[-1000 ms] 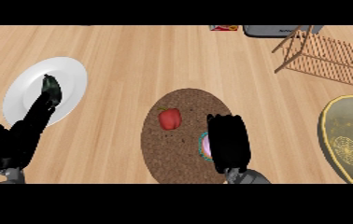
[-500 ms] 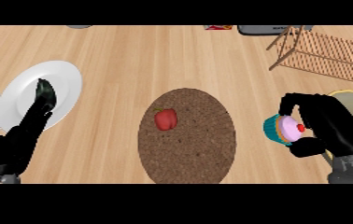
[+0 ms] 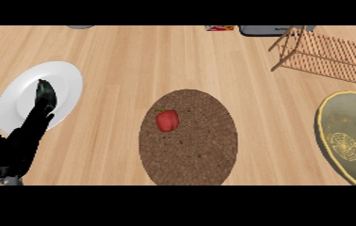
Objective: Pick the cupcake from the placemat and place it in the tiered shelf
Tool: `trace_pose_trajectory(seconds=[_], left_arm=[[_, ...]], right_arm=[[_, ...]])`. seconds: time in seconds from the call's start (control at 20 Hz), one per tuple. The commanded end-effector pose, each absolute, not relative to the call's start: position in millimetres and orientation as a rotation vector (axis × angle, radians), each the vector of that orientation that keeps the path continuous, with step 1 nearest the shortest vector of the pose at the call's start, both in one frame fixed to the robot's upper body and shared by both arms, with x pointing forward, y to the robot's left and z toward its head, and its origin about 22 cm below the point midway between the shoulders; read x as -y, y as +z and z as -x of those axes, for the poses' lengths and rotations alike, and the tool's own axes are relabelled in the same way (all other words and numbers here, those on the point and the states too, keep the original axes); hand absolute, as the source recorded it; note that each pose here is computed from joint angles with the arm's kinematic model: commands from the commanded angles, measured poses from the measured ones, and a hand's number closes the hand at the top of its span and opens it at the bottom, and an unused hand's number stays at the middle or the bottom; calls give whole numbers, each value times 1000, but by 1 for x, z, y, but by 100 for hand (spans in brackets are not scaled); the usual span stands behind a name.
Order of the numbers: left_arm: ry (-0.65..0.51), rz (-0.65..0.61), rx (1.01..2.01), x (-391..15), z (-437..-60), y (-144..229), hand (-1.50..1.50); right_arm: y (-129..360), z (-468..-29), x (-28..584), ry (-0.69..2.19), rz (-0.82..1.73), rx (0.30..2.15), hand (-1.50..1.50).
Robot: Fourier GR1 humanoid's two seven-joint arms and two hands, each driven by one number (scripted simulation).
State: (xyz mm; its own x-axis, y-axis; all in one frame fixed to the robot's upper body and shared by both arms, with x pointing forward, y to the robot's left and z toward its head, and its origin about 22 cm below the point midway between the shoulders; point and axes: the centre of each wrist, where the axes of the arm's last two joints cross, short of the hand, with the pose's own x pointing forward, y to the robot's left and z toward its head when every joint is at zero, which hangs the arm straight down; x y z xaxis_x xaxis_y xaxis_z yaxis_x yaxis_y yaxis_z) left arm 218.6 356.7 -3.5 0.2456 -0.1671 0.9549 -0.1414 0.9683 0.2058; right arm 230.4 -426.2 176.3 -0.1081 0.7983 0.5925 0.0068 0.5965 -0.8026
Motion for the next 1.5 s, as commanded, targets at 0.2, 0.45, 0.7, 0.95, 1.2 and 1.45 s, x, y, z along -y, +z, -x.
trace_pose_trajectory(seconds=[0.2, 0.45, 0.7, 0.95, 1.2, 1.45], left_arm=[[-14, -264, 1317, -355, -223, -6, 0], [-55, -260, 1322, -362, -232, -9, 0], [-49, -259, 1337, -365, -223, 8, 0], [-62, -259, 1335, -347, -228, -13, 0], [-65, -249, 1349, -357, -243, 4, 0], [-72, -239, 1349, -349, -247, -2, 0]], right_arm=[[255, -178, 516, 548, 640, 1695, 150], [293, -184, 535, 445, 634, 1720, 150], [326, -184, 529, 373, 801, 1711, 150], [341, -188, 531, 429, 966, 1646, 150], [363, -220, 529, 475, 1027, 1575, 150], [361, -237, 539, 442, 1065, 1563, 150]])
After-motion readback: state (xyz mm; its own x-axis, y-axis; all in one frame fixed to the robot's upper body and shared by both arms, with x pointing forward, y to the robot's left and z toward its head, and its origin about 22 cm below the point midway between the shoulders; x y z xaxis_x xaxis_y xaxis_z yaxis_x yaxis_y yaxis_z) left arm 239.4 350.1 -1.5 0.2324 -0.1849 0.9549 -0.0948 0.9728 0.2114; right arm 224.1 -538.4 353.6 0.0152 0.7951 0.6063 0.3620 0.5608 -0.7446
